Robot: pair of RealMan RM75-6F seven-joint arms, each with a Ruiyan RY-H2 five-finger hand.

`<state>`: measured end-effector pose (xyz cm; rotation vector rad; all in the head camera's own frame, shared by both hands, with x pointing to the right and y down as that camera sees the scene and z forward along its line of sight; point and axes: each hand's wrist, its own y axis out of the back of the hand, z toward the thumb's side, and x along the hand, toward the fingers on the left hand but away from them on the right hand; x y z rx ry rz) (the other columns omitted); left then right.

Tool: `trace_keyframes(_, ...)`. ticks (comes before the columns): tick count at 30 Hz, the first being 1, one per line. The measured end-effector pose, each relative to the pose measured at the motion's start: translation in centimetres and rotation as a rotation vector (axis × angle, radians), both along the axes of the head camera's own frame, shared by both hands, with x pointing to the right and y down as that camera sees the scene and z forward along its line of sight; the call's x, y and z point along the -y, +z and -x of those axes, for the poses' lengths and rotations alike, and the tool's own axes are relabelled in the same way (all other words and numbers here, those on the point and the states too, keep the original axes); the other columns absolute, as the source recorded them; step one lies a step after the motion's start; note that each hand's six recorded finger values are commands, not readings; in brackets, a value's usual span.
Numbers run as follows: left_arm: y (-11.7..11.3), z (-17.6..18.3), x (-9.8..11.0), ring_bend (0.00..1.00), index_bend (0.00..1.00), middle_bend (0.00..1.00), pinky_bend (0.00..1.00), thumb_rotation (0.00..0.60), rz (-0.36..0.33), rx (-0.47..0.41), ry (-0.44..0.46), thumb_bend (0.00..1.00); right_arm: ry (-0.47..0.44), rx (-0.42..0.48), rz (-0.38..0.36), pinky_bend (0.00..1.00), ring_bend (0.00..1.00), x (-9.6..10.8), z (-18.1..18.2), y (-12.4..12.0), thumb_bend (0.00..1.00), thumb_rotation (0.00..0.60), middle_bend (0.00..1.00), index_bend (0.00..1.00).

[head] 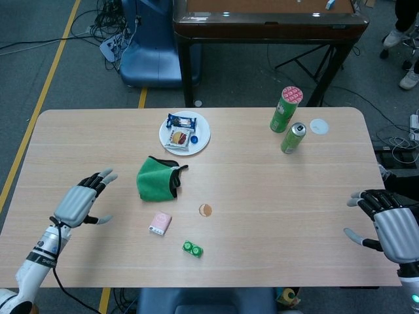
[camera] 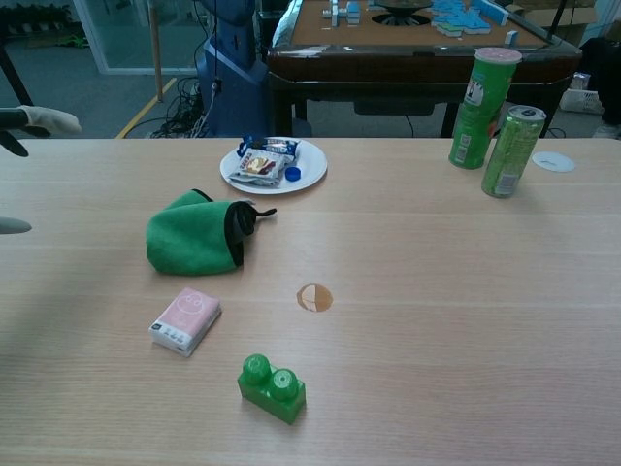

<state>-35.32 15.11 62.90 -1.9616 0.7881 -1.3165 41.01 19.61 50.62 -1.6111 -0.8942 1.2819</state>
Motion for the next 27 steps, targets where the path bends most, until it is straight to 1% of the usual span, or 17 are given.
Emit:
trace_keyframes(4,2.4,-1.7,1.6,0.08,0.06,0.05,0.15,0.600,0.041,0.022,0.036,0.14,0.004,-0.006,0.000,0.23,0.25,-0.1,-0.1,-0.1,0.21,0.600,0.35,0.39)
trace_keyframes(8,4.6,-2.9,2.7,0.06,0.04,0.03,0.14,0.600,0.077,0.054,0.062,0.14,0.007,-0.010,0.003,0.23,0.25,-0.2,-0.2,-0.2,0.21,0.600,0.35,0.39)
trace_keyframes(13,7.0,-4.2,3.6,0.05,0.04,0.02,0.14,0.600,0.093,0.097,0.089,0.14,0.008,-0.013,0.003,0.23,0.25,-0.2,-0.3,-0.3,0.21,0.600,0.35,0.39)
trace_keyframes(19,9.6,-5.4,4.4,0.05,0.04,0.02,0.14,0.600,0.119,0.137,0.098,0.14,0.012,-0.015,0.006,0.23,0.25,-0.2,-0.4,-0.2,0.21,0.600,0.35,0.39)
trace_keyframes(27,11.6,-7.1,5.4,0.05,0.05,0.02,0.14,0.600,0.138,0.156,0.092,0.14,0.018,-0.019,0.015,0.23,0.25,-0.2,-0.7,0.1,0.21,0.600,0.35,0.39)
